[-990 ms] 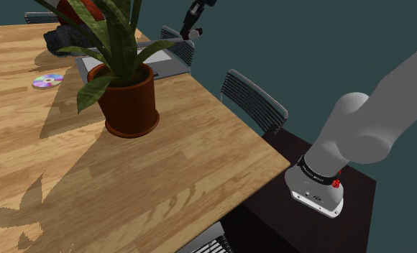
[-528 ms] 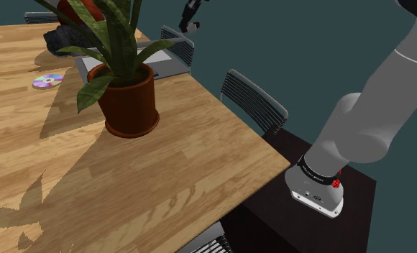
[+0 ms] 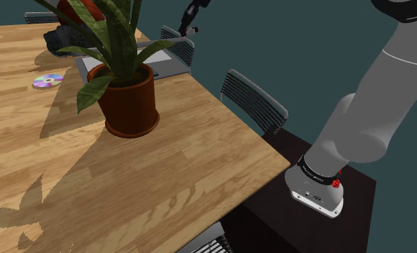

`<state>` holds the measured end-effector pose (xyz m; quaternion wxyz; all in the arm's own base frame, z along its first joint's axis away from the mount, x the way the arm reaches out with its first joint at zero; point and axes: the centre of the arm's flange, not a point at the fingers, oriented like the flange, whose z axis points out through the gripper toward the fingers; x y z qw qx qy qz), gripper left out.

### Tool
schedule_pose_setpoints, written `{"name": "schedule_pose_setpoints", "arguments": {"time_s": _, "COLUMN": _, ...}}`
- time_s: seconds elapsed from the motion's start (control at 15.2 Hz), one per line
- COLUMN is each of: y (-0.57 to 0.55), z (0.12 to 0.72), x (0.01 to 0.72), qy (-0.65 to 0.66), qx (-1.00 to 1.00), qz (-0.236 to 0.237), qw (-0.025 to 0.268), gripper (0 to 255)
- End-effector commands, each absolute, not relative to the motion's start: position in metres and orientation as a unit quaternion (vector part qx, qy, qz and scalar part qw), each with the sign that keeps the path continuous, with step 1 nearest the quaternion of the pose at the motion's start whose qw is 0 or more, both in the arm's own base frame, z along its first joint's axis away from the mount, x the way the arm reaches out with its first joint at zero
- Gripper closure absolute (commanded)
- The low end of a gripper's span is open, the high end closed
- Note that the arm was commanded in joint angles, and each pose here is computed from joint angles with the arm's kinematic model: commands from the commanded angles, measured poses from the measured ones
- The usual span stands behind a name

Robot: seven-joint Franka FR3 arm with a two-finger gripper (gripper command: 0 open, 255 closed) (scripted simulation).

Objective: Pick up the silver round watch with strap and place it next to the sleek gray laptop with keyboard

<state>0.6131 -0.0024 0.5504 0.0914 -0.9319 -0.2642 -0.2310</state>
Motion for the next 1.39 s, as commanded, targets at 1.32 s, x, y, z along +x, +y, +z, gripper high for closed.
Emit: {"name": "schedule_pose_setpoints", "arguments": {"time_s": 1.32, "y": -0.003, "z": 0.434, "x": 0.614, "qy": -0.264, "qx": -0.932, "qz": -0.231, "qw": 0.091, "gripper": 255}}
